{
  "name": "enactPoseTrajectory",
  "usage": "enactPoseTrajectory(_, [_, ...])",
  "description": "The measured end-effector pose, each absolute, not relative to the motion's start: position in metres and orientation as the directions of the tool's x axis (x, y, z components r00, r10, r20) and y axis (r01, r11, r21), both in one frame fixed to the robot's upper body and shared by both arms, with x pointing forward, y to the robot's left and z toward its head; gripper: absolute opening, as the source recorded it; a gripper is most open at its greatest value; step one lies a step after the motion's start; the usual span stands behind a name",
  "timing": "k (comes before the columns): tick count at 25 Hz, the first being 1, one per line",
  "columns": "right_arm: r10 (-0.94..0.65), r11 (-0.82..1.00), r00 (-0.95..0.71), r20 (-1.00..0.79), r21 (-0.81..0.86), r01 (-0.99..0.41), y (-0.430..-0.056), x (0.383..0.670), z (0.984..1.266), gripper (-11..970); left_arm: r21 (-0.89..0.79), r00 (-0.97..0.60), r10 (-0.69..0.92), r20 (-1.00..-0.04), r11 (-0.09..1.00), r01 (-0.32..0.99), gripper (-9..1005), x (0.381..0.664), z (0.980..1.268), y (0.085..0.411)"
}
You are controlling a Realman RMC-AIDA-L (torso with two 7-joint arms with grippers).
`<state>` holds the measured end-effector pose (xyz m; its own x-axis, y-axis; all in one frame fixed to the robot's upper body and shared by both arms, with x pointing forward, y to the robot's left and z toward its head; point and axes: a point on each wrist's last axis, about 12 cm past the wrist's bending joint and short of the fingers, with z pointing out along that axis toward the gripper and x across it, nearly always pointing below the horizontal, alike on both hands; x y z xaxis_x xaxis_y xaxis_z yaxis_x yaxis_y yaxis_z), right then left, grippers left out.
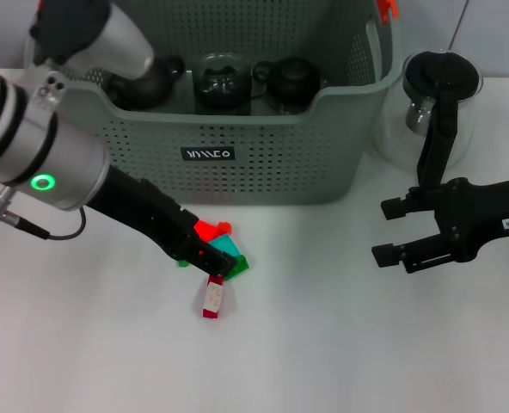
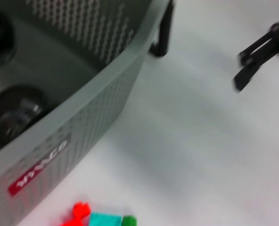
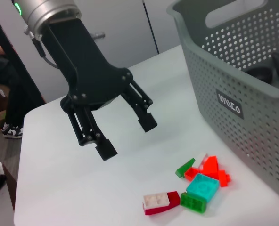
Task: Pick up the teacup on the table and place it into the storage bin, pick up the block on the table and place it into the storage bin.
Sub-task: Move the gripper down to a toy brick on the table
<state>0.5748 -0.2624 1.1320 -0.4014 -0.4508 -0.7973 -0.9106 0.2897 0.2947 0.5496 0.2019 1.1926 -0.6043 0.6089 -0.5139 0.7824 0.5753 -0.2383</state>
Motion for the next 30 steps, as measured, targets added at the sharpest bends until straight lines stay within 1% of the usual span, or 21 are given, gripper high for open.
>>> enactPoseTrajectory(1, [-0.453, 0.292, -0.401, -0.796, 0.292, -0.911, -0.264, 0.575, 1.133, 916, -0.238, -0.604, 0.609, -0.514, 0.575, 0.782, 878, 0.550, 1.193, 0.202])
enactPoseTrajectory(2, [-0.455, 0.294, -0.400, -0.796, 0.290, -0.911, -0.265, 0.576, 1.134, 916, -0.233, -0.640, 0.612, -0.466, 0.612, 0.755, 878, 0.551, 1.193, 0.196])
enactPoseTrajectory(5, [-0.461, 0.298, -0.399, -0.792, 0.285, -0.911, -0.269, 0.579, 1.137, 916, -0.228, -0.675, 0.616, -0.406, 0.647, 0.728, 877, 0.551, 1.191, 0.188])
enactPoseTrajectory(13, [-0.504, 0.276, -0.376, -0.777, 0.268, -0.923, -0.267, 0.582, 1.142, 916, -0.214, -0.740, 0.609, -0.284, 0.713, 0.668, 875, 0.546, 1.179, 0.173])
enactPoseTrajectory(17, [-0.539, 0.249, -0.353, -0.765, 0.256, -0.934, -0.261, 0.583, 1.142, 916, -0.220, -0.764, 0.597, -0.245, 0.733, 0.644, 874, 0.546, 1.172, 0.170])
enactPoseTrajectory(24, [-0.563, 0.231, -0.334, -0.756, 0.243, -0.942, -0.256, 0.585, 1.143, 915, -0.212, -0.797, 0.561, -0.222, 0.770, 0.601, 872, 0.548, 1.169, 0.172])
enactPoseTrajectory(30, [-0.574, 0.219, -0.320, -0.754, 0.236, -0.947, -0.253, 0.586, 1.145, 916, -0.236, -0.830, 0.531, -0.171, 0.796, 0.558, 871, 0.554, 1.162, 0.163])
